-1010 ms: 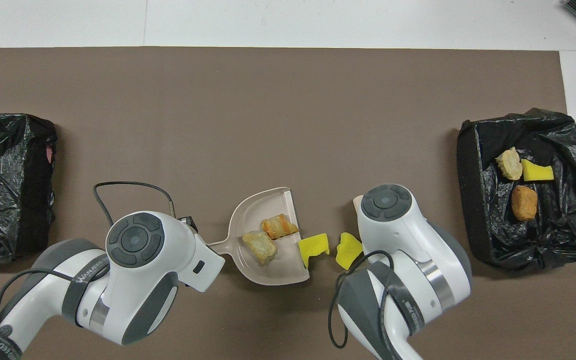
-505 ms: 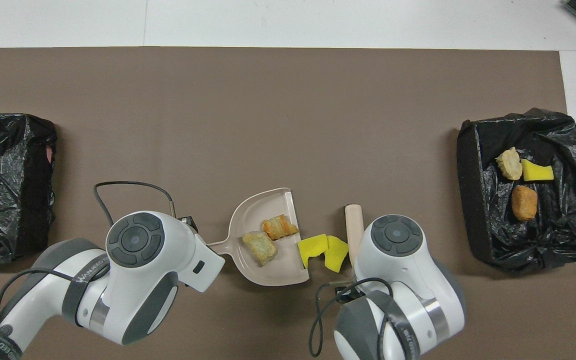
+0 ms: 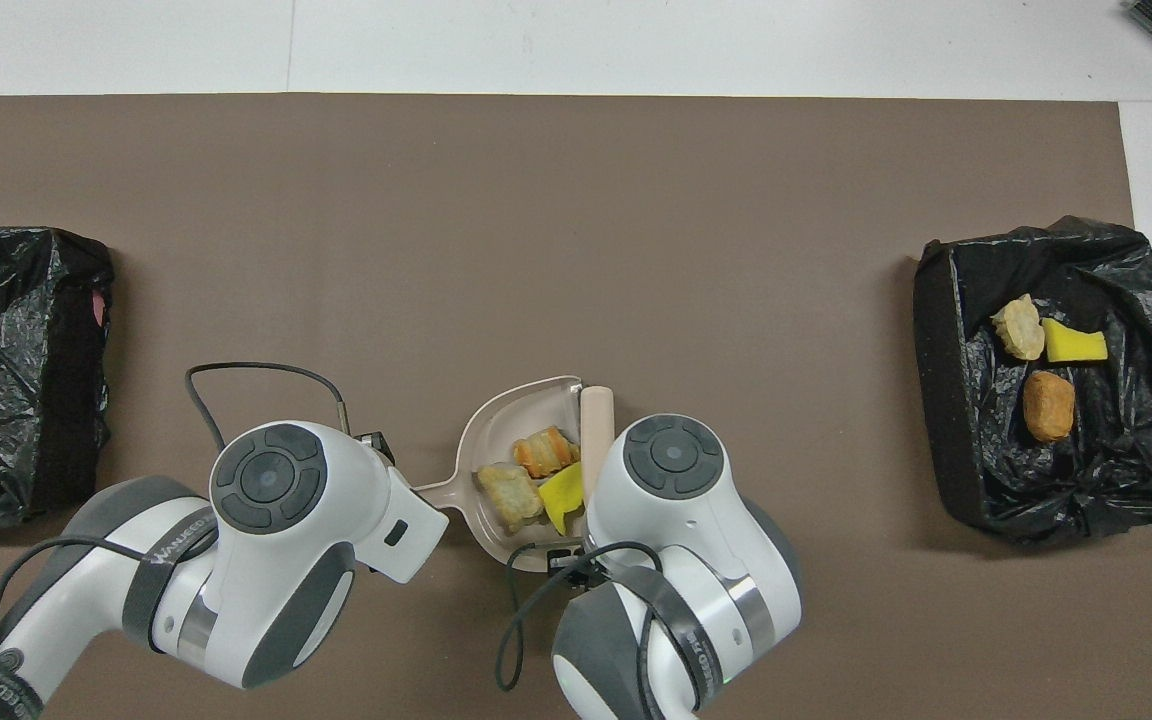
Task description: Sweep and dump trash in bin
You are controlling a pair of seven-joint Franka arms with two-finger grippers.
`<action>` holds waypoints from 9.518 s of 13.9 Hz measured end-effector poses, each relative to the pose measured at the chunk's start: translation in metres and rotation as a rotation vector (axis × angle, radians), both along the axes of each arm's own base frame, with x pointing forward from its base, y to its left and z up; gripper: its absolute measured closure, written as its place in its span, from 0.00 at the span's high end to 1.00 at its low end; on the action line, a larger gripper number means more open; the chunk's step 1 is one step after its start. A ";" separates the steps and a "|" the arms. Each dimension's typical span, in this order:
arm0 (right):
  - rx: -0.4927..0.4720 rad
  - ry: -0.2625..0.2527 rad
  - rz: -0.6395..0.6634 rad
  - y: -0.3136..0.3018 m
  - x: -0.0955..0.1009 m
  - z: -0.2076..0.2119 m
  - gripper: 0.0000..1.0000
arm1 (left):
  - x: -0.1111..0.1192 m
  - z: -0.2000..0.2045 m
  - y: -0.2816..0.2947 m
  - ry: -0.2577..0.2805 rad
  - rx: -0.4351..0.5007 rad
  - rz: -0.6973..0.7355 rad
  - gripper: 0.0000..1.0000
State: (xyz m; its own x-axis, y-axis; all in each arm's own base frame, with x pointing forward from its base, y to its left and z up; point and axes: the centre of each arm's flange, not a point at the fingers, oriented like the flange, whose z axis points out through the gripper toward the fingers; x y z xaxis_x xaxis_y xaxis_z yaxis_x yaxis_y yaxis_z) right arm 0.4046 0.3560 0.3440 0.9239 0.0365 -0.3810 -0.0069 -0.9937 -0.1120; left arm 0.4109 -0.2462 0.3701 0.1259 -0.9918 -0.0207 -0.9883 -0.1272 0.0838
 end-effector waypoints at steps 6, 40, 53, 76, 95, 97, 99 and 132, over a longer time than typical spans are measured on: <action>0.044 -0.041 -0.019 0.019 0.023 0.045 0.27 | 0.011 -0.002 0.020 0.005 0.006 0.101 0.33; -0.131 -0.047 0.049 0.026 -0.031 0.075 0.27 | 0.047 0.195 0.517 -0.108 0.142 0.711 0.33; -0.163 -0.024 0.014 0.094 -0.089 -0.017 0.27 | 0.128 0.180 0.522 -0.059 0.761 0.112 0.33; 0.019 -0.188 -0.329 -0.084 0.082 0.137 1.00 | 0.158 0.199 0.264 -0.120 0.050 1.037 0.33; -0.130 -0.420 -0.230 -0.265 0.156 0.251 1.00 | 0.137 0.051 -0.034 -0.007 -0.079 1.396 0.33; -0.134 -0.399 -0.245 -0.275 0.162 0.255 1.00 | 0.130 0.035 -0.044 -0.007 -0.075 1.396 0.33; -0.132 -0.399 -0.258 -0.283 0.167 0.255 1.00 | 0.122 0.031 -0.063 -0.009 -0.084 1.381 0.33; -0.168 -0.383 -0.241 -0.280 0.157 0.257 1.00 | 0.141 0.118 0.077 -0.089 0.005 1.422 1.00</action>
State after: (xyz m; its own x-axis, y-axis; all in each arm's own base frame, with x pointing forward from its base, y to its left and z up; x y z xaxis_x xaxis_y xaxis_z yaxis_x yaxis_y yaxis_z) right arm 0.5617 0.0761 0.6012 0.9735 -0.2288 0.0060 -0.2288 -0.9734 0.0100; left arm 0.5523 -0.1696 0.4885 0.9991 -0.0217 0.0372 -0.0227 -0.9994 0.0256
